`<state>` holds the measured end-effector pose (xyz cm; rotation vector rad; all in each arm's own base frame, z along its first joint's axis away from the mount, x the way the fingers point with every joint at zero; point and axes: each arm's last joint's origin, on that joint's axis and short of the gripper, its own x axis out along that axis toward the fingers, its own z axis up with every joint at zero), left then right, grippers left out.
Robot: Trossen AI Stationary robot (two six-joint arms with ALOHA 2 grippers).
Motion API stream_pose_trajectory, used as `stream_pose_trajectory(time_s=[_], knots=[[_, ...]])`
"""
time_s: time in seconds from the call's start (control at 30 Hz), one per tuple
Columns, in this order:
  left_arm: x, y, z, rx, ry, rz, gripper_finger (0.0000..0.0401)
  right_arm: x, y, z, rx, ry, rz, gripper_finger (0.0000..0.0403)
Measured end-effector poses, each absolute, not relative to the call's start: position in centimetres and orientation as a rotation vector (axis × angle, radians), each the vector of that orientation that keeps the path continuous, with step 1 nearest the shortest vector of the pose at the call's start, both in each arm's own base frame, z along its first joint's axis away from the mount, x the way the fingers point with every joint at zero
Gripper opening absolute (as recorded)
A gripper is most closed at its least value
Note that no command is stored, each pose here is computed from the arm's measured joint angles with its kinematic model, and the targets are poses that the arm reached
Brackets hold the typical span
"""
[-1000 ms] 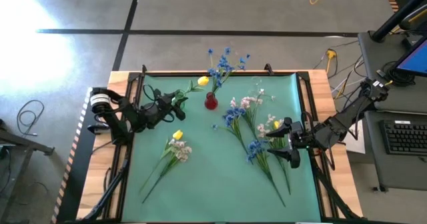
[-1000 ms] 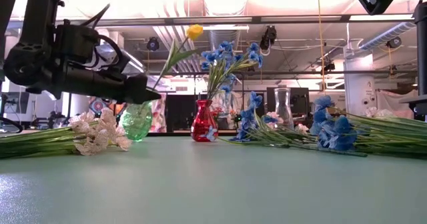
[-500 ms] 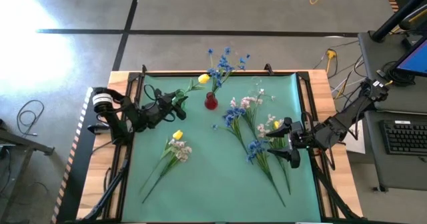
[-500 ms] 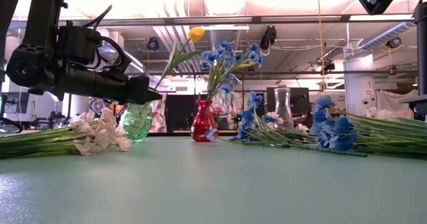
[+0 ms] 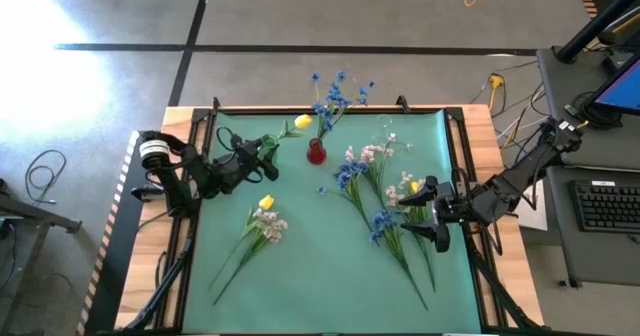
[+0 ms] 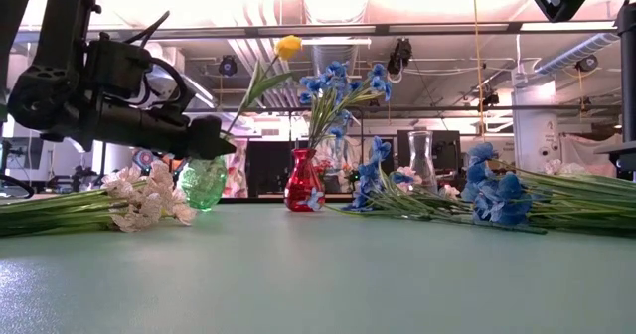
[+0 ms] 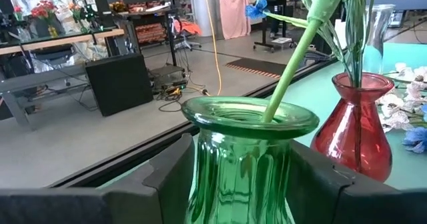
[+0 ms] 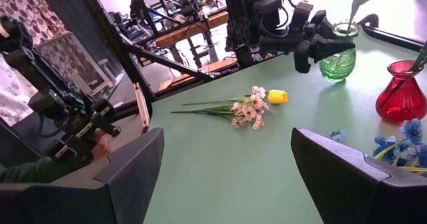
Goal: Sort flowers into vase by color
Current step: Put the middle yellow flower into the green vase
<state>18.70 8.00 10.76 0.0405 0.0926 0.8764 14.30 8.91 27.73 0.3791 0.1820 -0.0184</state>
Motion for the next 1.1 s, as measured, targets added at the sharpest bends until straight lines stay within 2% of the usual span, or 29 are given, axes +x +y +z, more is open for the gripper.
stream_pose_trajectory(time_s=[1.1], knots=[[16.3,7.4,10.1,-0.078,0.087,0.955,0.0192,14.3,8.9,27.8,0.38,0.18,-0.019,0.032]])
